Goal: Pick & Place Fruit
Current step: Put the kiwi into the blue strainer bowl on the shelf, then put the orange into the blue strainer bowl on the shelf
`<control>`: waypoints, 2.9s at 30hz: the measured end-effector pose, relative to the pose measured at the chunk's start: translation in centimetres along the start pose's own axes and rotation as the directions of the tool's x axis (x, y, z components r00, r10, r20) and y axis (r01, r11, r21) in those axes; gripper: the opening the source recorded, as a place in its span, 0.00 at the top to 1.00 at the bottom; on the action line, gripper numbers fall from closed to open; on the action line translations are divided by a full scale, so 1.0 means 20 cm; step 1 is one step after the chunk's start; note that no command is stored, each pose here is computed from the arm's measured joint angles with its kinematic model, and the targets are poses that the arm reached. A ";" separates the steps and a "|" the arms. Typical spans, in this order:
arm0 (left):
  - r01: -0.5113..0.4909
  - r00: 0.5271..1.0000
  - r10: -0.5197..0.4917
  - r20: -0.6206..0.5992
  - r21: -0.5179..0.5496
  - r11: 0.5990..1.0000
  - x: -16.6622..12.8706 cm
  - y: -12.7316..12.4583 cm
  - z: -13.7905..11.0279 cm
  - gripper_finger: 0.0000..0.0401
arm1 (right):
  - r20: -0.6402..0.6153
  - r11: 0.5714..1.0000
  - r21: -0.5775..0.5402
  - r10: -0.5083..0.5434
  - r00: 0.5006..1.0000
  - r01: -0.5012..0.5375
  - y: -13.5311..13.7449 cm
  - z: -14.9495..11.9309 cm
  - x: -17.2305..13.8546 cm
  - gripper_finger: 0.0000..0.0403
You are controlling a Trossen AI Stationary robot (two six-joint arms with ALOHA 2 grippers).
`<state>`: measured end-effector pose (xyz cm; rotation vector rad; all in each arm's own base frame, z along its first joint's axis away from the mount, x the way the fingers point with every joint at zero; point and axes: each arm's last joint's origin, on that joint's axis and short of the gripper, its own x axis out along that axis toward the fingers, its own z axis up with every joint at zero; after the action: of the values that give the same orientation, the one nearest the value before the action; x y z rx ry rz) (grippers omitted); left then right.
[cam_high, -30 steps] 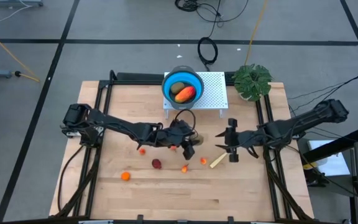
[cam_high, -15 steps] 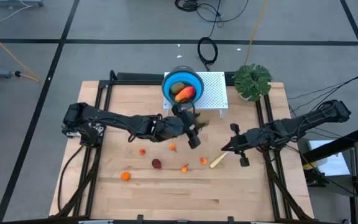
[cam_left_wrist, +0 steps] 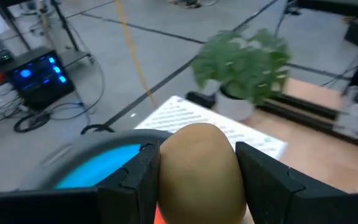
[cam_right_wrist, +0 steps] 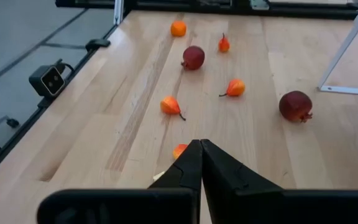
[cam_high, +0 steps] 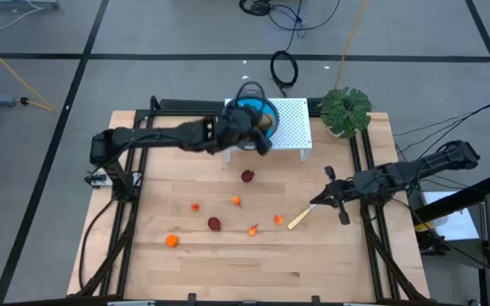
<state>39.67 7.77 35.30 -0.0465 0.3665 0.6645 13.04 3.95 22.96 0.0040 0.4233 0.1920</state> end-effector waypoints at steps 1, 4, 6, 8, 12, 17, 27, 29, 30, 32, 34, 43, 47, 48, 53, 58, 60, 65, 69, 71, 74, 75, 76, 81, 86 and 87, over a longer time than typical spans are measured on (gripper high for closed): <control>-0.004 1.000 0.004 -0.005 0.008 1.000 0.02 0.03 0.00 0.55 | 0.007 1.000 0.001 0.000 1.000 0.000 0.00 -0.01 -0.01 1.00; 0.020 1.000 -0.020 -0.011 0.001 1.000 0.06 0.13 0.01 0.55 | 0.019 1.000 0.002 0.001 1.000 -0.001 -0.01 -0.05 -0.02 1.00; 0.021 1.000 -0.021 -0.018 -0.007 1.000 0.08 0.18 0.02 0.55 | 0.023 1.000 0.003 0.001 1.000 -0.001 -0.01 -0.08 -0.03 1.00; 0.023 0.999 -0.023 -0.028 -0.007 1.000 0.10 0.23 0.02 0.55 | 0.037 1.000 0.011 0.002 0.999 -0.003 -0.01 -0.10 -0.04 1.00; 0.053 0.997 -0.053 -0.056 -0.010 0.999 0.13 0.29 0.01 0.55 | 0.064 0.999 0.043 0.004 0.998 -0.007 -0.02 -0.12 -0.06 1.00; 0.040 0.988 -0.039 -0.149 0.007 0.999 0.14 0.34 -0.03 0.55 | 0.100 0.999 0.050 0.007 0.995 -0.012 -0.02 -0.13 -0.09 1.00; 0.035 0.982 -0.032 -0.188 0.016 0.999 0.14 0.35 -0.05 0.55 | 0.115 0.998 0.055 0.012 0.993 -0.018 -0.03 -0.16 -0.16 1.00; 0.036 0.982 -0.033 -0.188 0.015 0.999 0.14 0.35 -0.05 0.55 | 0.134 0.998 0.054 0.031 0.991 -0.039 -0.03 -0.16 -0.18 1.00; 0.037 0.982 -0.033 -0.188 0.015 0.999 0.14 0.35 -0.05 0.55 | 0.147 0.997 0.053 0.047 0.988 -0.056 -0.03 -0.16 -0.19 1.00; 0.038 0.981 -0.035 -0.188 0.013 0.999 0.13 0.35 -0.05 0.55 | 0.172 0.995 0.049 0.081 0.982 -0.091 -0.03 -0.16 -0.20 1.00; 0.038 0.982 -0.036 -0.188 0.010 0.999 0.13 0.35 -0.05 0.55 | 0.189 0.992 0.046 0.103 0.977 -0.114 -0.02 -0.16 -0.22 1.00; 0.084 0.978 -0.083 -0.190 -0.005 0.996 0.13 0.33 -0.05 0.55 | 0.184 0.997 0.006 0.069 0.981 -0.072 -0.04 -0.18 -0.20 1.00; 0.092 0.978 -0.089 -0.188 0.005 0.996 0.13 0.32 -0.05 0.55 | 0.166 0.998 0.047 0.037 0.985 -0.045 -0.05 -0.22 -0.17 1.00; 0.094 0.978 -0.090 -0.188 0.012 0.995 0.13 0.32 -0.05 0.55 | 0.162 0.998 0.052 0.030 0.986 -0.039 -0.05 -0.23 -0.16 1.00; 0.074 0.980 -0.066 -0.187 0.034 0.997 0.13 0.33 -0.05 0.55 | 0.197 0.998 0.062 0.009 0.980 -0.021 -0.07 -0.23 -0.15 1.00; 0.052 0.981 -0.045 -0.188 0.031 0.998 0.14 0.36 -0.05 0.55 | 0.194 0.998 0.066 -0.002 0.981 -0.011 -0.07 -0.23 -0.15 1.00; 0.047 0.982 -0.038 -0.187 0.043 0.998 0.17 0.37 -0.06 0.55 | 0.194 0.998 0.066 -0.003 0.981 -0.010 -0.07 -0.23 -0.15 1.00; 0.042 0.979 -0.029 -0.202 0.063 0.997 0.21 0.39 -0.09 0.55 | 0.194 0.998 0.069 -0.002 0.981 -0.011 -0.07 -0.23 -0.15 1.00; 0.041 0.979 -0.027 -0.203 0.064 0.997 0.23 0.40 -0.09 0.55 | 0.193 0.997 0.076 -0.004 0.981 -0.011 -0.07 -0.23 -0.15 1.00; 0.037 0.976 -0.022 -0.215 0.066 0.997 0.24 0.41 -0.10 0.54 | 0.194 0.997 0.077 -0.004 0.981 -0.011 -0.07 -0.23 -0.15 1.00; 0.049 0.975 -0.034 -0.218 0.063 0.997 0.25 0.41 -0.11 0.52 | 0.194 0.997 0.077 -0.005 0.981 -0.010 -0.07 -0.23 -0.15 1.00; 0.049 0.974 -0.034 -0.222 0.060 0.997 0.26 0.41 -0.12 0.51 | 0.194 0.997 0.077 -0.005 0.981 -0.010 -0.07 -0.23 -0.15 1.00; 0.049 0.972 -0.034 -0.233 0.060 0.997 0.26 0.41 -0.13 0.49 | 0.194 0.997 0.077 -0.005 0.981 -0.010 -0.07 -0.23 -0.15 1.00; 0.051 0.971 -0.036 -0.236 0.062 0.997 0.27 0.41 -0.13 0.40 | 0.194 0.997 0.077 -0.006 0.981 -0.010 -0.07 -0.23 -0.15 1.00; 0.033 0.978 -0.012 -0.208 0.099 0.995 0.23 0.42 -0.10 0.34 | 0.194 0.997 0.078 -0.006 0.981 -0.010 -0.07 -0.23 -0.15 1.00; 0.024 0.980 -0.004 -0.197 0.102 0.995 0.21 0.43 -0.08 0.33 | 0.193 0.997 0.078 -0.006 0.981 -0.009 -0.07 -0.23 -0.15 1.00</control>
<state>36.93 16.75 33.04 -0.0158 0.5903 0.6279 8.76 1.84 19.96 0.0994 0.2363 0.1749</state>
